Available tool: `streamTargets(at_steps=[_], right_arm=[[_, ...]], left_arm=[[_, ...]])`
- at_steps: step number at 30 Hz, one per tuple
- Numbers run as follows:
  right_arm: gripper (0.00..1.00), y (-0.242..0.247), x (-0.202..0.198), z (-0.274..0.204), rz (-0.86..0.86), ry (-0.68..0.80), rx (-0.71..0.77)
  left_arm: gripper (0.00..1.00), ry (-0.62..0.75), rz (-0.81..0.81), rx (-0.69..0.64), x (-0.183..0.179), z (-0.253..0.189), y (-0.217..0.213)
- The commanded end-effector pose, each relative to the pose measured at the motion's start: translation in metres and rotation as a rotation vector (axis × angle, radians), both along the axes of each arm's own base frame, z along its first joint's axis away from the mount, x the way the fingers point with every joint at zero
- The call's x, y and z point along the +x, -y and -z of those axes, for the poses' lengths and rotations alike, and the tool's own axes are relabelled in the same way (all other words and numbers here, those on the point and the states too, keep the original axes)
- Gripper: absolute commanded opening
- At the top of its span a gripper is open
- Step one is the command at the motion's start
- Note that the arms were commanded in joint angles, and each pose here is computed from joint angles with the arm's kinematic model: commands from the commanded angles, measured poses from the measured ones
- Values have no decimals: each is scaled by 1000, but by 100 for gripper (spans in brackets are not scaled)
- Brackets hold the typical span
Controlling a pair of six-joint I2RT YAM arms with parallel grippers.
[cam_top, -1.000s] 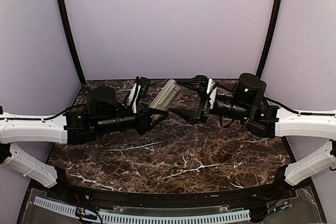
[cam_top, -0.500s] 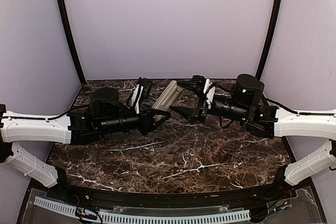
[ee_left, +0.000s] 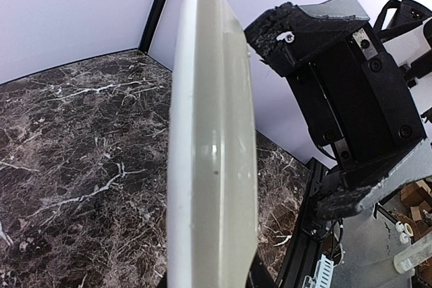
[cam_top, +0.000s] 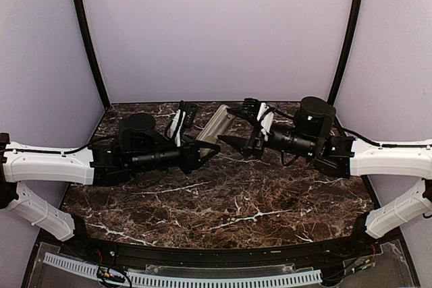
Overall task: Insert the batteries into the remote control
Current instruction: Remove the screwdriver from the remote control.
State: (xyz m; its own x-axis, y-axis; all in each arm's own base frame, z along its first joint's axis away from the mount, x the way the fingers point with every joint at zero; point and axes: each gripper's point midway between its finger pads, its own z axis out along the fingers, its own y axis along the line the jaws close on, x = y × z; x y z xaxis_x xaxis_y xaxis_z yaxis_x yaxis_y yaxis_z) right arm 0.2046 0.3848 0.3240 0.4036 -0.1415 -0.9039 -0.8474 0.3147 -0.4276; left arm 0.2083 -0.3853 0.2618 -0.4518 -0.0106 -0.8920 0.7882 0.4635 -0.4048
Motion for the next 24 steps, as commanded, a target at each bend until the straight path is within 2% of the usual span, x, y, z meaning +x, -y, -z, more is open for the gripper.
streamTargets(at_steps=[1,15,18,24], right_arm=[[65,-2,2,28,14,-47,-56],[63,-3,6,36,29,-64,-75],[59,-6,3,41,5,-76,-92],[43,-12,-10,37,-100,-143,-101]], left_arm=[[0,53,29,-83,-4,-31,5],[0,62,50,-88,-8,-32,6],[0,71,52,-85,-9,-33,6],[0,81,48,-73,-9,-32,3]])
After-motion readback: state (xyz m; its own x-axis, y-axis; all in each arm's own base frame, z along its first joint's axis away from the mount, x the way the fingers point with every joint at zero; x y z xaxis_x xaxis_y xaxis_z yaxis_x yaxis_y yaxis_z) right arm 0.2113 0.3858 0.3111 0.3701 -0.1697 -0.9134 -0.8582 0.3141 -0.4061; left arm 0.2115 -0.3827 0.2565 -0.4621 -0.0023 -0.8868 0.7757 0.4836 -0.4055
